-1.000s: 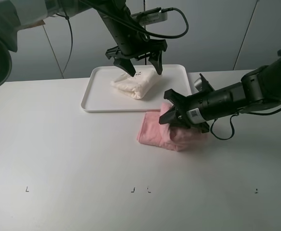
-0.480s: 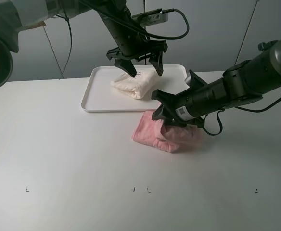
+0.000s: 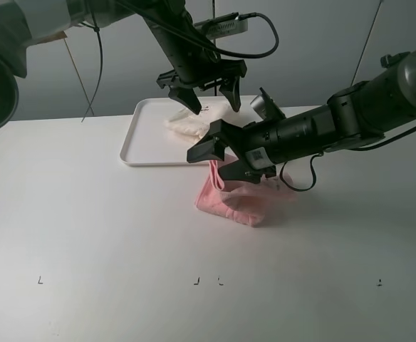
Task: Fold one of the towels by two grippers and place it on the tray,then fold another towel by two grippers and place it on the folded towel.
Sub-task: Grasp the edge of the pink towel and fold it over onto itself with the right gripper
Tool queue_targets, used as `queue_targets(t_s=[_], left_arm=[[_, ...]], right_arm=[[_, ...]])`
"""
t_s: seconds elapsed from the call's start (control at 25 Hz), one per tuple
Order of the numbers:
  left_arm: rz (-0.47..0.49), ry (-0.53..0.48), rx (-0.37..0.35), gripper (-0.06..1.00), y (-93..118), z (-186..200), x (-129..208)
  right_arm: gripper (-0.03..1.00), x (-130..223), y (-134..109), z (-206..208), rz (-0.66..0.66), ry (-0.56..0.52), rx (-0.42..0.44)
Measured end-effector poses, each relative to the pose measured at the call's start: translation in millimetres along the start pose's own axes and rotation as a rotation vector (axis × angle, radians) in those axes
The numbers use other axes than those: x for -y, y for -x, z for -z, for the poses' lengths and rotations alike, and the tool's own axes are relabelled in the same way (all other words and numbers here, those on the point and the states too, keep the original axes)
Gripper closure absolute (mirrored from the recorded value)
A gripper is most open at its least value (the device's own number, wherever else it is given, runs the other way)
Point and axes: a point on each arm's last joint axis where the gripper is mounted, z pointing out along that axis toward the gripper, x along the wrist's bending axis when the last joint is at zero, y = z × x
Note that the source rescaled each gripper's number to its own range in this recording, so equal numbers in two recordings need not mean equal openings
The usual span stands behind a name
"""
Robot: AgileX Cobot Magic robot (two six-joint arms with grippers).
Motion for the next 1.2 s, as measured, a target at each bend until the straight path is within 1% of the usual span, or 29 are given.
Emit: queue_targets(t_s=[0.12,0.24,0.32,0.36,0.48,0.56,0.64,0.8,0.96,1.2], left_arm=[[0.017,0.006,-0.006,-0.05,-9.0,2.3,-2.3],[0.032,0.012,-0.012,-0.05,-19.4,4.9,-4.7],[0.039,0.016,-0.016,-0.05,-25.5,6.6,-6.0],[0.039,0.017,-0.017,-0.05,-28.0,7.2,-6.6],[0.036,0.020,-0.020,-0.05,-32.4,8.4,-7.5],[0.038,0.021,-0.021,-0.05,-34.2,8.9,-7.8],[0.038,0.021,-0.019,-0.05,-34.5,9.1,-7.9],[0.027,0.021,-0.016,-0.05,-34.9,9.2,-8.0],[0.023,0.021,-0.016,-0.05,-34.9,9.2,-8.0],[0.023,0.021,-0.016,-0.05,-34.9,9.2,-8.0]], right_arm=[[0.12,-0.4,-9.2,6.8,0.058,-0.009,-0.011],[0.12,0.2,-25.6,21.8,0.180,-0.032,-0.002],[0.12,1.5,-35.0,34.4,0.260,-0.056,0.044],[0.12,2.7,-37.6,40.4,0.283,-0.071,0.080],[0.12,7.7,-41.9,56.4,0.306,-0.125,0.188],[0.12,11.2,-41.1,65.2,0.291,-0.161,0.269],[0.12,15.0,-37.8,73.5,0.303,-0.192,0.355],[0.12,28.1,-25.1,80.9,0.292,-0.276,0.466],[0.12,45.0,-10.2,82.8,0.265,-0.346,0.523],[0.12,48.9,7.7,72.2,0.253,-0.345,0.553]])
